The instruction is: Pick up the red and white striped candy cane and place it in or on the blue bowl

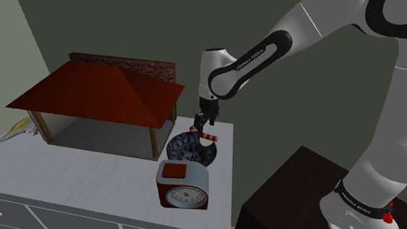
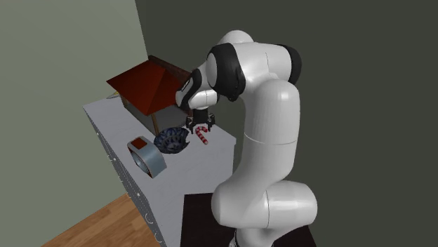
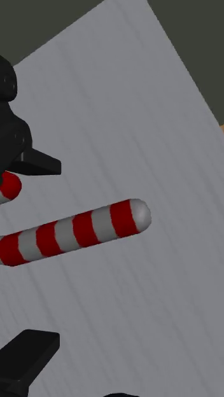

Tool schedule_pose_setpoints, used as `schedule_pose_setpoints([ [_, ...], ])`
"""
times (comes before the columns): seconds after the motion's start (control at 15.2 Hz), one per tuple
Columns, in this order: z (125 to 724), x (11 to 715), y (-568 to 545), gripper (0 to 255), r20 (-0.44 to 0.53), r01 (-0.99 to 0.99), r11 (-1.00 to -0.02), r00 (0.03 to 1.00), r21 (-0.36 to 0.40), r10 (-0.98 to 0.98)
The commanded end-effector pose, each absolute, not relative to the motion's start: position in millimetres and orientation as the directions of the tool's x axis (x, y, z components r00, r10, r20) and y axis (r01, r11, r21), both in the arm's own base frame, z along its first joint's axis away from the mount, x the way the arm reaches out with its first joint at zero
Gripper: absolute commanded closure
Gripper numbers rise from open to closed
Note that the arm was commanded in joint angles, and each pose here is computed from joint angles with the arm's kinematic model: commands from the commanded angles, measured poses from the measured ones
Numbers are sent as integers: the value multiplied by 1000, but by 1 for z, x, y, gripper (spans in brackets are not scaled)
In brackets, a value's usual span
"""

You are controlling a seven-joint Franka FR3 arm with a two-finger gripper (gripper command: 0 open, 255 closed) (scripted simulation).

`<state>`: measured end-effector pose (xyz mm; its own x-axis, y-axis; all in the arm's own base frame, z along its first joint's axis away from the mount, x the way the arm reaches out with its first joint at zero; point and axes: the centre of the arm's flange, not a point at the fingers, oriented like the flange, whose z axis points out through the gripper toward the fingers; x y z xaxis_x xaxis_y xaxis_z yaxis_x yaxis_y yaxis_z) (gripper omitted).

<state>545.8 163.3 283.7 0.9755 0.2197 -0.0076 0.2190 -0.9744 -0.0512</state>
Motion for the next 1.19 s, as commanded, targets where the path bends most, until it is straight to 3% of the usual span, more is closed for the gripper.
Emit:
schedule_pose_setpoints([
  [0.0,285,536,148,0,-5,461,-884,886,-74,463],
  [0.46,246,534,151,0,-5,461,-884,886,-74,463],
  [0.99,246,534,151,0,-5,461,-884,886,-74,463],
  [1.06,246,531,154,255,-5,462,-884,886,-74,463],
  [1.12,246,529,155,255,-5,462,-884,886,-74,463],
])
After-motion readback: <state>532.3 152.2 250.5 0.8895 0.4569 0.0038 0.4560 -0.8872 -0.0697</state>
